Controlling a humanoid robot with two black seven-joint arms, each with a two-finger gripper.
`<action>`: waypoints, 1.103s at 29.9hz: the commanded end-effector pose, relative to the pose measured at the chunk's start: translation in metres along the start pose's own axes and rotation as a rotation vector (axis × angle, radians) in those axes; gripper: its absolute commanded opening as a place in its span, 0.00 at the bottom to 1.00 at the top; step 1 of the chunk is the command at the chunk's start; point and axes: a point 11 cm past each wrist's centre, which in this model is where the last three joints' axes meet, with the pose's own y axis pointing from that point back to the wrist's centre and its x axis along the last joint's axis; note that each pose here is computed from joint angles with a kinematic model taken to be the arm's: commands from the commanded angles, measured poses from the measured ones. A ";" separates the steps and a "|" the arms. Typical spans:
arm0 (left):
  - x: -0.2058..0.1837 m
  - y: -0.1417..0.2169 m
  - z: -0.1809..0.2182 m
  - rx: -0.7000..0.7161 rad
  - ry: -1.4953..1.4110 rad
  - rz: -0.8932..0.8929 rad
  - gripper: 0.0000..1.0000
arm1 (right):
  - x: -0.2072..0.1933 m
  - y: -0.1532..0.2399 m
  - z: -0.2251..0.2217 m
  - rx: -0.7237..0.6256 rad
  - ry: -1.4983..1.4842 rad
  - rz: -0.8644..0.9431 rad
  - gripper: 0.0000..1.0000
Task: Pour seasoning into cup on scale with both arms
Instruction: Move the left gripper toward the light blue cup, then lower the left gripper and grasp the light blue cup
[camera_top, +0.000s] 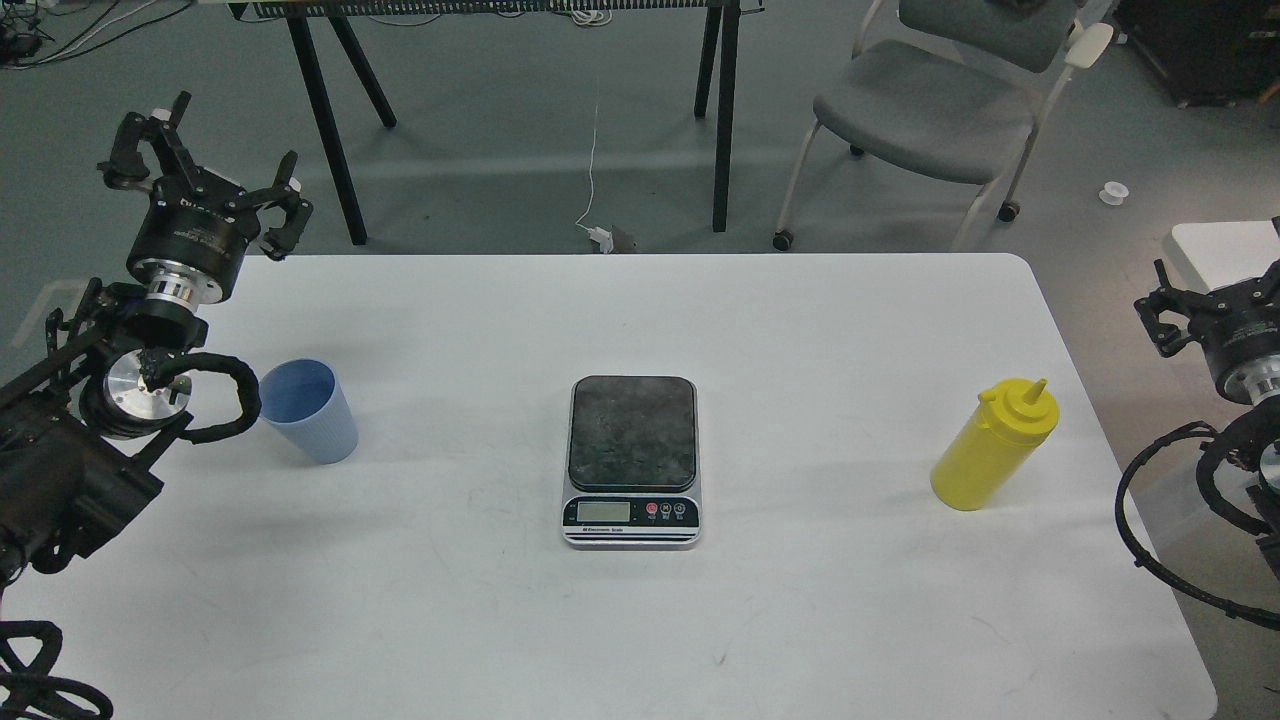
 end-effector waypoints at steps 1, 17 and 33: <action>0.004 0.001 0.009 -0.005 -0.023 0.003 0.99 | -0.001 -0.001 0.001 0.001 -0.004 -0.003 1.00; 0.012 0.036 0.051 0.308 -0.504 -0.153 0.99 | 0.001 0.002 0.002 -0.004 -0.003 -0.003 1.00; -0.001 0.049 0.048 0.598 -1.328 -0.514 0.97 | -0.004 0.002 0.007 -0.015 -0.012 -0.018 1.00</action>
